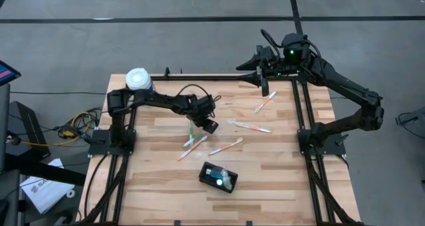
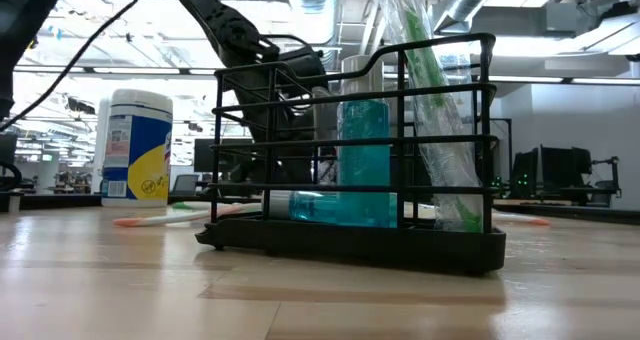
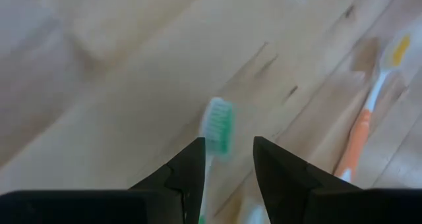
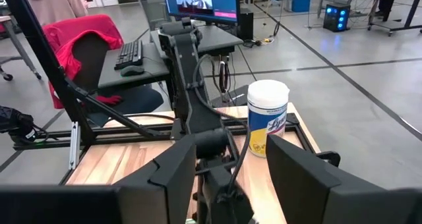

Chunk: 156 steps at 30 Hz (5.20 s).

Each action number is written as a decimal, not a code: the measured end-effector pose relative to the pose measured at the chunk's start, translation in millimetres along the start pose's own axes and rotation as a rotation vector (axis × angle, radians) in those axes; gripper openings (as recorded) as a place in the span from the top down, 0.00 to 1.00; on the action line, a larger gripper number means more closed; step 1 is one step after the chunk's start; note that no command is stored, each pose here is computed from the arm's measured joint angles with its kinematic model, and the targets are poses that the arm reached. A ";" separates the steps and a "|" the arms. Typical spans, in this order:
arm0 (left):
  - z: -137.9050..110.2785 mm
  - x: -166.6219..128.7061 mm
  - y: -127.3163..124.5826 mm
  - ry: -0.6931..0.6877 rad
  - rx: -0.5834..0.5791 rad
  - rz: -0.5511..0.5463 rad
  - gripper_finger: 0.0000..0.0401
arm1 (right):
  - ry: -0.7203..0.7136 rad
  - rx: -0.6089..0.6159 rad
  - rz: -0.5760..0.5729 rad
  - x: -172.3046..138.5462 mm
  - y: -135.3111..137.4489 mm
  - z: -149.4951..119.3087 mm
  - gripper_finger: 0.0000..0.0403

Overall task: Pick & Place toothbrushing station
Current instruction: Put the green toothbrush into the black wire organizer

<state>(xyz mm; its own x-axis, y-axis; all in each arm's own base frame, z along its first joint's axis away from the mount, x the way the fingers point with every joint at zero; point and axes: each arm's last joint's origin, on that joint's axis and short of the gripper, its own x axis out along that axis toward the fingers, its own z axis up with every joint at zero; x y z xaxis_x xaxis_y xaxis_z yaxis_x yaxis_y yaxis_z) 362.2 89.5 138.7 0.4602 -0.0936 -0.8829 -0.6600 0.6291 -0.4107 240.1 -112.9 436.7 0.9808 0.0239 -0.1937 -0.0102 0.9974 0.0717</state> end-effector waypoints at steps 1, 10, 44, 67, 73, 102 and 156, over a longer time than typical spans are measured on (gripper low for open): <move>1.1 2.5 -1.9 0.000 0.005 -0.001 0.69 | 0.000 0.001 0.001 -0.1 -0.1 -0.1 0.57; 9.4 27.9 -2.3 0.010 0.015 -0.005 0.70 | 0.002 0.005 0.017 -0.1 0.2 -0.3 0.58; 43.0 -143.0 -50.1 -0.980 0.243 -0.109 1.00 | -0.030 -0.024 -0.044 -11.1 -19.6 1.8 0.64; -144.8 -168.3 -131.0 -1.344 0.424 0.041 1.00 | -0.127 0.097 0.069 1.2 5.3 14.1 0.67; -181.2 -161.7 -129.6 -1.339 0.400 0.007 1.00 | -0.111 0.108 0.108 8.4 14.9 12.6 0.69; -210.8 -130.7 -163.1 -1.369 0.441 -0.053 1.00 | -0.073 0.086 0.156 15.9 33.7 9.4 0.70; -239.1 -57.9 -140.4 -1.200 0.619 -0.155 0.94 | -0.020 -0.008 0.230 22.2 54.0 3.4 0.70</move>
<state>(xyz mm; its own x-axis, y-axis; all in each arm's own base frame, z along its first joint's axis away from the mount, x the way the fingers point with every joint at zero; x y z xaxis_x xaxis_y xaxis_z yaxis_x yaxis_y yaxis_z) 286.2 -178.0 193.0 0.9436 0.3295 0.0335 -0.3283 0.9438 -0.0373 262.1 -58.7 439.6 0.9562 0.2491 -0.1538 -0.2351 0.9664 0.1040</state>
